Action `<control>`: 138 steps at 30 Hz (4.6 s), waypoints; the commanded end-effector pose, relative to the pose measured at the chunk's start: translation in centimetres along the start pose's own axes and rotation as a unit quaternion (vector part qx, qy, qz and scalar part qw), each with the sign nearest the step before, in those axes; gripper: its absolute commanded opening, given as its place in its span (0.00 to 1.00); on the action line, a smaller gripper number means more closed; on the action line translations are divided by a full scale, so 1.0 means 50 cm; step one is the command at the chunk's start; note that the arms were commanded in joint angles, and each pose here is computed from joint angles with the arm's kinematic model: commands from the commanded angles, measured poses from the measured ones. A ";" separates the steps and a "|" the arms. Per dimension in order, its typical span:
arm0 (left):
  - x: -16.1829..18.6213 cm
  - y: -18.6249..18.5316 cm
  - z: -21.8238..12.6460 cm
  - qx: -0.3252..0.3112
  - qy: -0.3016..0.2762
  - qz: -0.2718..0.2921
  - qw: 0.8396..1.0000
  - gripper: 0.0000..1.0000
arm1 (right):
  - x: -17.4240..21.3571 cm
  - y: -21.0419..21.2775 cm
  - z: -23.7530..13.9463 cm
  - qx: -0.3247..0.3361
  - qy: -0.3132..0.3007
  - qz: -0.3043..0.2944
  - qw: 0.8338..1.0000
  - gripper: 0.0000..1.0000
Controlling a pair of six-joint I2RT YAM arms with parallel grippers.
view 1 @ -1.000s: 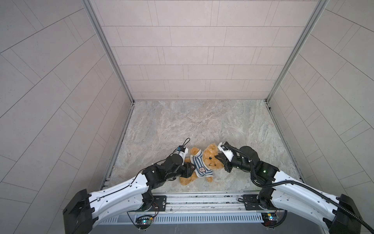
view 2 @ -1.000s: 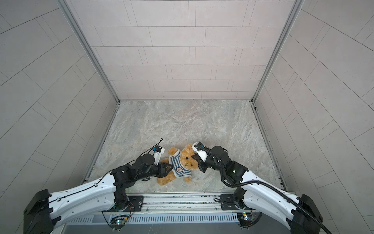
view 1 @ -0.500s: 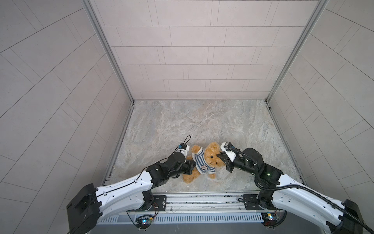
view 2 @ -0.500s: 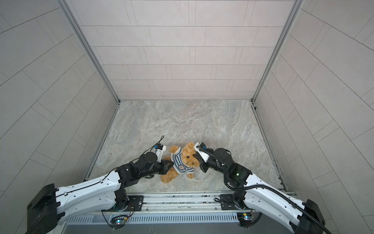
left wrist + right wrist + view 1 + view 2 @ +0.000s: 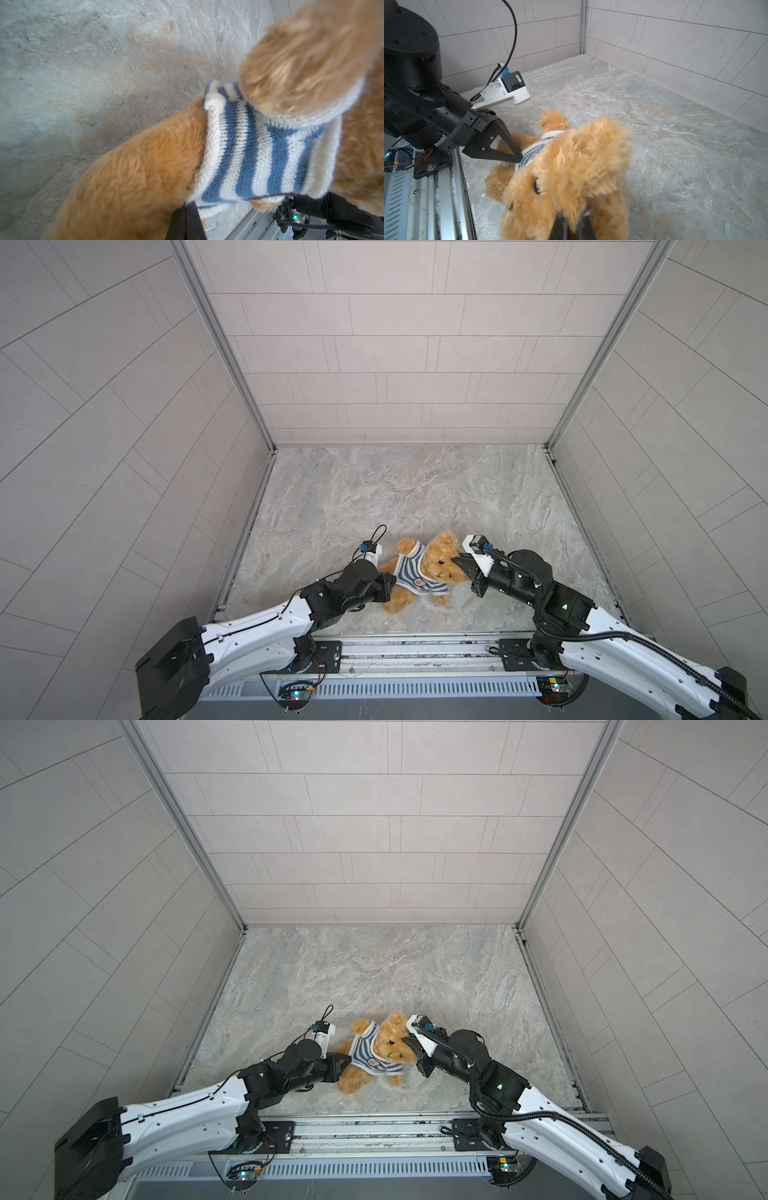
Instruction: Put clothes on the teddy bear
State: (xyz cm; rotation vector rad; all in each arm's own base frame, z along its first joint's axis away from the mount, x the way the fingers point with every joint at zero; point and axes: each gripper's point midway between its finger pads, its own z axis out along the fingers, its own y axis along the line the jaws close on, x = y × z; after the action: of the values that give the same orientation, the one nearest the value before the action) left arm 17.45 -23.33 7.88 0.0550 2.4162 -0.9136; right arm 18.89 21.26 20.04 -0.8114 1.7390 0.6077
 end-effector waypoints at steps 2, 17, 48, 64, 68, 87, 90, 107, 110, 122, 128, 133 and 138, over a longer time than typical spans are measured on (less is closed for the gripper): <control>0.016 0.027 0.007 -0.021 0.011 0.017 1.000 0.00 | -0.035 -0.005 -0.004 0.007 -0.034 -0.012 0.999 0.00; -0.046 -0.011 -0.059 0.006 -0.032 0.014 0.999 0.37 | -0.032 0.043 0.011 -0.059 -0.030 -0.044 0.997 0.00; -0.064 0.008 -0.013 0.006 -0.015 -0.004 1.000 0.00 | -0.048 0.048 -0.010 -0.056 -0.067 -0.055 0.995 0.00; -0.090 -0.036 -0.066 0.017 -0.055 0.055 0.997 0.40 | -0.045 -0.007 -0.002 0.023 -0.053 -0.025 0.998 0.00; -0.067 -0.068 -0.065 0.042 -0.061 0.062 0.995 0.49 | -0.038 -0.026 0.007 0.049 -0.044 -0.008 0.998 0.00; 0.021 -0.086 0.047 0.025 -0.027 0.026 0.999 0.39 | -0.023 -0.043 0.014 0.072 -0.033 0.018 0.997 0.00; 0.020 -0.081 0.051 0.021 -0.030 0.021 0.999 0.36 | -0.025 -0.043 0.014 0.072 -0.034 0.017 0.997 0.00; 0.022 -0.067 0.078 -0.012 -0.025 0.016 0.999 0.11 | -0.029 -0.042 0.014 0.070 -0.042 0.020 0.996 0.00; 0.023 -0.056 0.078 -0.023 -0.025 0.014 0.999 0.05 | -0.033 -0.042 0.011 0.071 -0.039 0.017 0.997 0.00; 0.009 -0.061 0.064 -0.057 -0.006 0.059 0.997 0.15 | -0.047 -0.040 0.029 0.066 -0.028 0.003 0.997 0.00; -0.015 -0.066 0.018 -0.073 -0.004 0.106 0.992 0.40 | -0.046 -0.035 0.056 0.054 0.003 -0.024 0.998 0.00; -0.048 -0.038 -0.031 -0.094 -0.014 0.122 0.988 0.43 | -0.040 -0.035 0.081 0.025 0.039 -0.037 0.998 0.00; -0.097 0.030 -0.063 -0.120 -0.022 0.099 0.987 0.48 | -0.034 -0.039 0.108 -0.009 0.062 -0.033 0.998 0.00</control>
State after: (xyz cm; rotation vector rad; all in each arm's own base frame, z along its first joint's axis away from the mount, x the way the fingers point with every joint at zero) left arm 20.43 -21.91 12.76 0.1313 2.3422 -0.6291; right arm 24.19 23.31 19.02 -0.8550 1.8641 0.4820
